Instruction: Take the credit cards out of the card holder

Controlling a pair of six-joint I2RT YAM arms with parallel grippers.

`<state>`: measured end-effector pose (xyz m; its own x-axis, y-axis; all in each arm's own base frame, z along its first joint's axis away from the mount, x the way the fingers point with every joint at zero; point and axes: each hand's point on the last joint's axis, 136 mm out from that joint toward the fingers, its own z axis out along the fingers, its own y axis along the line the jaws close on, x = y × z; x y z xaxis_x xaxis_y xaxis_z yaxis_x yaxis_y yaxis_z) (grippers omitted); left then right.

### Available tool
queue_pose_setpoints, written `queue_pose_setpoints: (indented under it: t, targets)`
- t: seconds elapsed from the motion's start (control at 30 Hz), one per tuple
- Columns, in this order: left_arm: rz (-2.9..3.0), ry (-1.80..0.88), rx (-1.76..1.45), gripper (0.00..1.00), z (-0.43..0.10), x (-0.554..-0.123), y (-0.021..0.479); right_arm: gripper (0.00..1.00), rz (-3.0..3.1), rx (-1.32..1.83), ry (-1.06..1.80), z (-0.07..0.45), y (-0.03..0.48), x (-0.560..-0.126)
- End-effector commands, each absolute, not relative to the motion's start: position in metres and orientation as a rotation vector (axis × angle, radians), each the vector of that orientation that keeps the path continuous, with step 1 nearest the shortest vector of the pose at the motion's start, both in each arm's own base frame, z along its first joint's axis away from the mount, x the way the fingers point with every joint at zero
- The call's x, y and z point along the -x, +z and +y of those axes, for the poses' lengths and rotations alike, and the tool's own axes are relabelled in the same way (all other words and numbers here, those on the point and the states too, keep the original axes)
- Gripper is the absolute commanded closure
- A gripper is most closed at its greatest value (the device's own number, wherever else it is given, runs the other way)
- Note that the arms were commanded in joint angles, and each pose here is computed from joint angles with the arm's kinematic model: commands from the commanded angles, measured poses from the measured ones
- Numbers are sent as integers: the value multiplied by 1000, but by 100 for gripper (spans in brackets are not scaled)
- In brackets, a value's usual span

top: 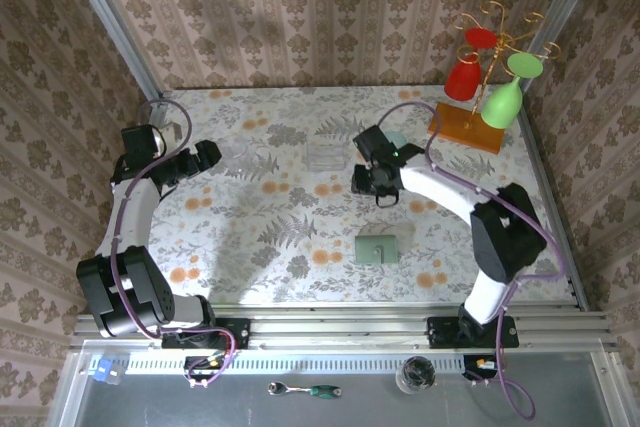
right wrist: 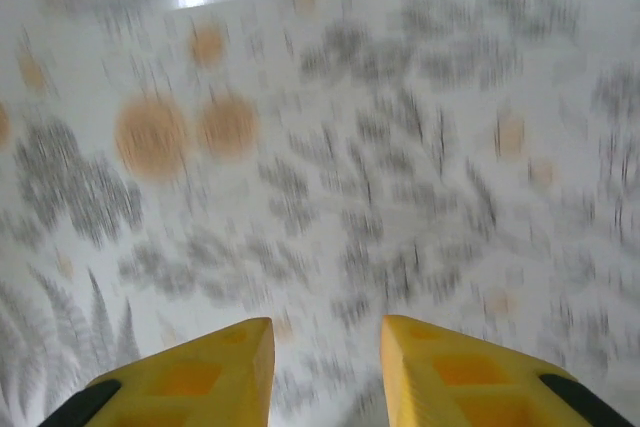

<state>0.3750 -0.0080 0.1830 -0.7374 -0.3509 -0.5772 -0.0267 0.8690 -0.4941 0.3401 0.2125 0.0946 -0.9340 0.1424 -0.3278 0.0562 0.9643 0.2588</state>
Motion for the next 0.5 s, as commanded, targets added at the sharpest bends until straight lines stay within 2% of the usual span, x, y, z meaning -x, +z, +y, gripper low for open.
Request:
queue_pose_setpoints:
  t: [0.0,0.23,0.47]
  targets:
    - [2315,-632,274,0,-8,-377,193,63,2842,-163,473,220,96,-293]
    - [2316,-628,272,0,-8,-376,193,53,2993,-99,545,220,83,-208]
    - [2317,-619,268,0,-7,-376,192,30,3090,-95,639,223,62,-163]
